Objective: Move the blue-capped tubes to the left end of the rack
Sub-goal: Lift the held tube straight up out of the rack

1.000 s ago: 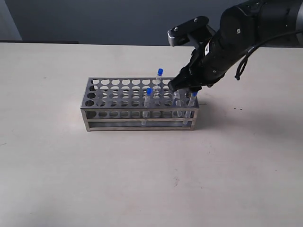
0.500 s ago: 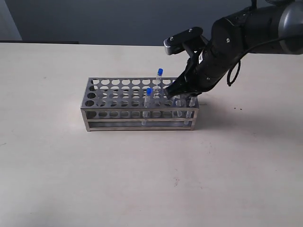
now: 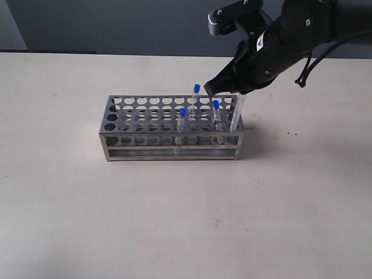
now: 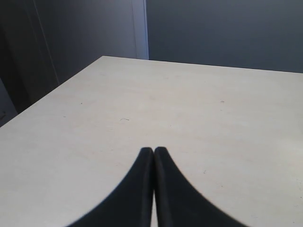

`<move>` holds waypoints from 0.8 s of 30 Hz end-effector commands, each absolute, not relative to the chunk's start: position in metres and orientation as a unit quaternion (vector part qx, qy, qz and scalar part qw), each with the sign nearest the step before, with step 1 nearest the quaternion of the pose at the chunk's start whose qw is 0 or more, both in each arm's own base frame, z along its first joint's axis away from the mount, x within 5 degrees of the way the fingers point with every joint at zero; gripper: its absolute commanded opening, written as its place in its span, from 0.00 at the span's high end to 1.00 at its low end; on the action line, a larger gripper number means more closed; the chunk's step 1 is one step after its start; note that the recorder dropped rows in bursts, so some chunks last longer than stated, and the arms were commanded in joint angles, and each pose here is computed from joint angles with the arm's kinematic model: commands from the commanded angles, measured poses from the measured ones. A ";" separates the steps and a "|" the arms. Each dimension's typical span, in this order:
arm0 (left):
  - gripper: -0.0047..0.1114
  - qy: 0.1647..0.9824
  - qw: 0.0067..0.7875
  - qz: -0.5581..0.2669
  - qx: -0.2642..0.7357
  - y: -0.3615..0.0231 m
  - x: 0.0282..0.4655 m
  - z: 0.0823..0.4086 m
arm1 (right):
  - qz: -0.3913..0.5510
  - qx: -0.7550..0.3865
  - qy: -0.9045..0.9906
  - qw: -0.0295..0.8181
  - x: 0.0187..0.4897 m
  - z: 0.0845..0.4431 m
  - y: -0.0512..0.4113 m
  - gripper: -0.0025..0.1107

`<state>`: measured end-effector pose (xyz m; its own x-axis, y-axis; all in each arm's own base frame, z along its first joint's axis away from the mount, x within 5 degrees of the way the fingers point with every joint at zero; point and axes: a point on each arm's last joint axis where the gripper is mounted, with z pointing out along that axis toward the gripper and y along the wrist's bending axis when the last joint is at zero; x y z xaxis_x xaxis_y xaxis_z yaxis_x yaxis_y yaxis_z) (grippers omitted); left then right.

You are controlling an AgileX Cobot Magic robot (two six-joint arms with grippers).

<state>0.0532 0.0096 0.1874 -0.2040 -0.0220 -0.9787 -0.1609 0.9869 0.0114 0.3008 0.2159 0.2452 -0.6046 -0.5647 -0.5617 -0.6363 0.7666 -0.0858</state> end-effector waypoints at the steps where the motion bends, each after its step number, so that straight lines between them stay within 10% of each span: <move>1: 0.96 0.773 0.630 0.051 -0.059 0.009 0.054 0.187 | 0.064 -0.337 0.884 0.318 0.299 0.259 0.213 0.98; 24: 0.96 0.773 0.630 0.051 -0.059 0.009 0.054 0.187 | 0.148 -0.407 0.817 0.379 0.290 0.320 0.276 0.98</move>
<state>0.0532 0.0096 0.1874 -0.2040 -0.0220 -0.9787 -0.1609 0.9869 0.0114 0.2909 0.2572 0.3199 -0.4210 -0.5320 -0.7346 -0.7462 0.6636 -0.0529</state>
